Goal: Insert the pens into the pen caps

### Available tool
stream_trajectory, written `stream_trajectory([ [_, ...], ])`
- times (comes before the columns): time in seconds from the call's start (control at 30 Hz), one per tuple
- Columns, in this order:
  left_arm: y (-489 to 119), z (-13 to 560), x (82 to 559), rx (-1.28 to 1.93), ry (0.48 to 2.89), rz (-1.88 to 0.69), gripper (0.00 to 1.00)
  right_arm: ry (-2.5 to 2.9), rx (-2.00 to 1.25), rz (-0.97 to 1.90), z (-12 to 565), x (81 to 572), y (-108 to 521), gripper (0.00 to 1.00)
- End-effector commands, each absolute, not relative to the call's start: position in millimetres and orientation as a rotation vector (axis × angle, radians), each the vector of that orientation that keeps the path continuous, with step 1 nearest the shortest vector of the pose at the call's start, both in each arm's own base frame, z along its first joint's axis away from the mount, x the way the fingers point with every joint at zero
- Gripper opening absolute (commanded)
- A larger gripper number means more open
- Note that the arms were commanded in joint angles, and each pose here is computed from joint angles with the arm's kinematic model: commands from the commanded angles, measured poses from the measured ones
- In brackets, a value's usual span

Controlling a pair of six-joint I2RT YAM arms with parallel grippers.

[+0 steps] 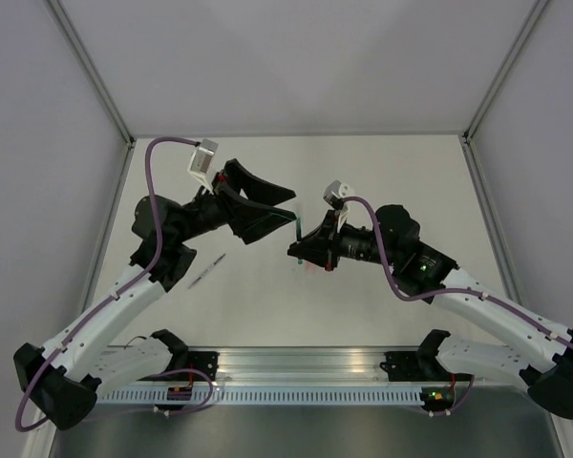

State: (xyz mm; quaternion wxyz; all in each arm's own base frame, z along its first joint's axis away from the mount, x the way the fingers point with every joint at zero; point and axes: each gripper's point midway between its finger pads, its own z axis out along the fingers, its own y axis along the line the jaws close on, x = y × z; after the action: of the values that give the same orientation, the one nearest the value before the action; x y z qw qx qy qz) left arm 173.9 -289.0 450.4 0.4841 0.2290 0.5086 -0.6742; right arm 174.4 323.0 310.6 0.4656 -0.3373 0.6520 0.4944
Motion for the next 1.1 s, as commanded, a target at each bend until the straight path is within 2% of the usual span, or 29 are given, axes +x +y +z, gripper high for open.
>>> stream_trajectory([
  [0.0,-278.7,459.9,167.7,0.578,1.241,-1.541,0.87,1.660,-0.788,1.152,288.6,181.4,312.6,0.00],
  [0.03,-277.5,456.9,170.4,0.570,1.261,-1.512,0.98,1.686,-0.762,1.130,281.0,185.1,310.2,0.00],
  [0.07,-274.3,448.1,174.6,0.570,1.312,-1.446,1.00,1.713,-0.743,1.117,272.0,186.8,308.3,0.00],
  [0.2,-247.9,403.9,221.6,0.340,1.526,-1.145,1.00,1.957,-0.614,0.989,207.2,202.9,296.5,0.00],
  [0.3,-224.5,349.7,242.9,0.212,1.642,-0.961,1.00,2.091,-0.489,0.856,170.0,214.6,279.7,0.00],
  [0.43,-200.4,264.7,257.6,0.089,1.793,-0.780,1.00,2.201,-0.424,0.720,127.7,221.0,263.2,0.00],
  [0.53,-193.0,234.3,259.9,0.077,1.815,-0.727,1.00,2.282,-0.412,0.661,95.2,219.2,256.5,0.00],
  [0.73,-186.3,197.5,260.3,0.077,1.879,-0.664,0.99,2.435,-0.351,0.503,43.7,215.1,236.1,0.00],
  [1.07,-171.8,202.1,258.5,0.039,1.844,-0.616,0.99,2.531,-0.261,0.387,14.3,222.7,228.0,0.00],
])
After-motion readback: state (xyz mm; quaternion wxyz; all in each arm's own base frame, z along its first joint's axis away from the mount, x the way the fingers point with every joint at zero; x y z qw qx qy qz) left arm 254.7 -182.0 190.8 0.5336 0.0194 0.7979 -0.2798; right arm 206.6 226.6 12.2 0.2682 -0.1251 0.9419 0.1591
